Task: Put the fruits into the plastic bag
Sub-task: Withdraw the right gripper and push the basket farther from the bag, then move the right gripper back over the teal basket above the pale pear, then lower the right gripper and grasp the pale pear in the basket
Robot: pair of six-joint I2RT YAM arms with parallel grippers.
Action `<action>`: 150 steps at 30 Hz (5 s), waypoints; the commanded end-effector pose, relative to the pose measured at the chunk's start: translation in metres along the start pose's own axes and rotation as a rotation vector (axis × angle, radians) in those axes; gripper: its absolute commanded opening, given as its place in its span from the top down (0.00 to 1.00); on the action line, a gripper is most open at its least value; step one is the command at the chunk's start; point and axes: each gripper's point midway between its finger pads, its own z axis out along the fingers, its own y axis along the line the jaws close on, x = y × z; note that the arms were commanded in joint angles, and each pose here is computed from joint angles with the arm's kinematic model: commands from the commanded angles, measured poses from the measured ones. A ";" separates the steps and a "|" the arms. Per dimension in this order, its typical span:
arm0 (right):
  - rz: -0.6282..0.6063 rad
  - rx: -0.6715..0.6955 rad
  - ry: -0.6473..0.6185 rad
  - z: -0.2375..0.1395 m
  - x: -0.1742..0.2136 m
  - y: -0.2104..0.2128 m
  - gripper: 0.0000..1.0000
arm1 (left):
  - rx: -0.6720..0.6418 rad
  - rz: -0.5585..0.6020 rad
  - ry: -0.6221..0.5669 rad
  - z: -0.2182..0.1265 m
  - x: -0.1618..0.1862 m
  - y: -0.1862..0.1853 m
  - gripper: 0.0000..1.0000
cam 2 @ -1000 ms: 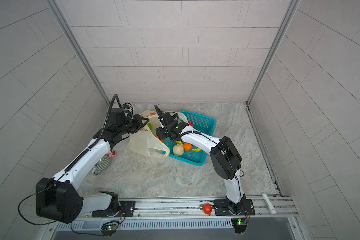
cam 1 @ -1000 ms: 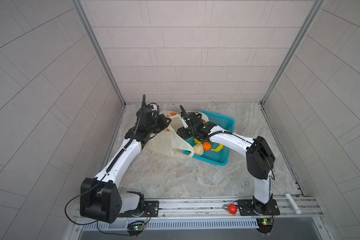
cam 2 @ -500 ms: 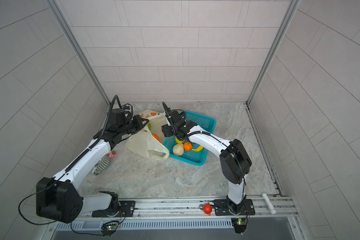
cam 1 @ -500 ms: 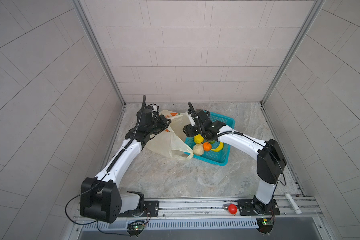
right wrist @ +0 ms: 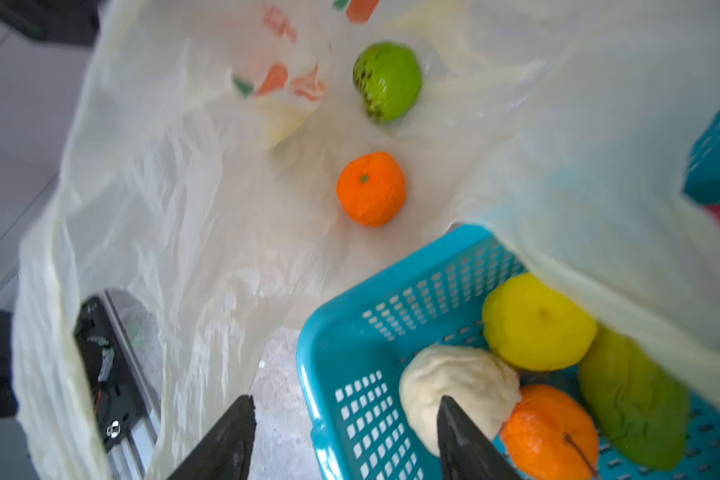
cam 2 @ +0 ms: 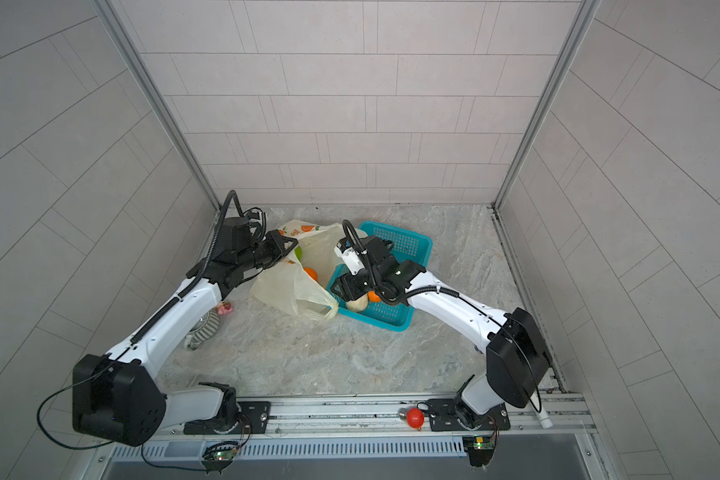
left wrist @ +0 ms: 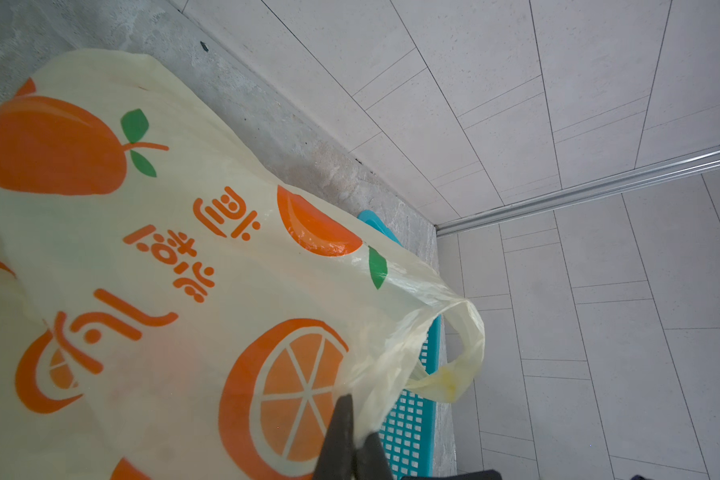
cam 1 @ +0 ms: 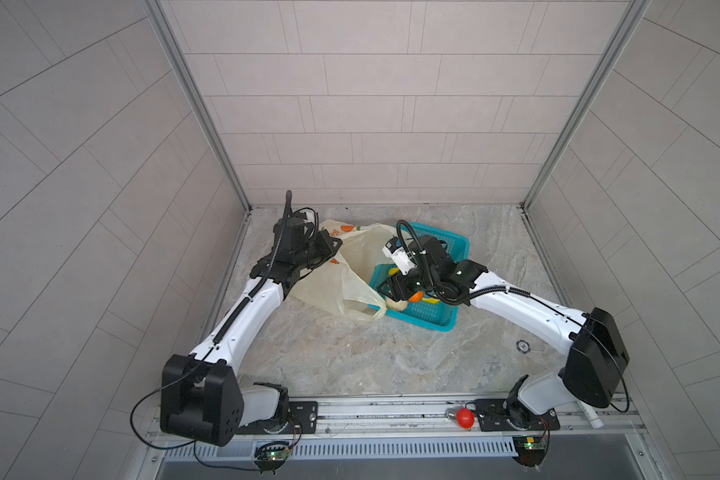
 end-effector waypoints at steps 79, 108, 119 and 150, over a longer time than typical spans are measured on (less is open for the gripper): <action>0.065 0.251 -0.308 -0.013 -0.093 -0.065 1.00 | 0.199 0.018 0.032 -0.014 -0.010 -0.053 1.00; 0.246 0.589 -0.737 -0.209 -0.040 -0.136 0.33 | 0.126 0.080 0.083 0.000 0.018 -0.012 1.00; 0.544 0.773 -0.387 -0.173 0.020 -0.208 0.33 | 0.285 0.218 0.119 -0.009 0.031 -0.059 1.00; 1.137 0.683 -0.136 -0.024 0.085 -0.282 0.23 | 0.258 0.337 0.132 -0.009 0.051 -0.052 1.00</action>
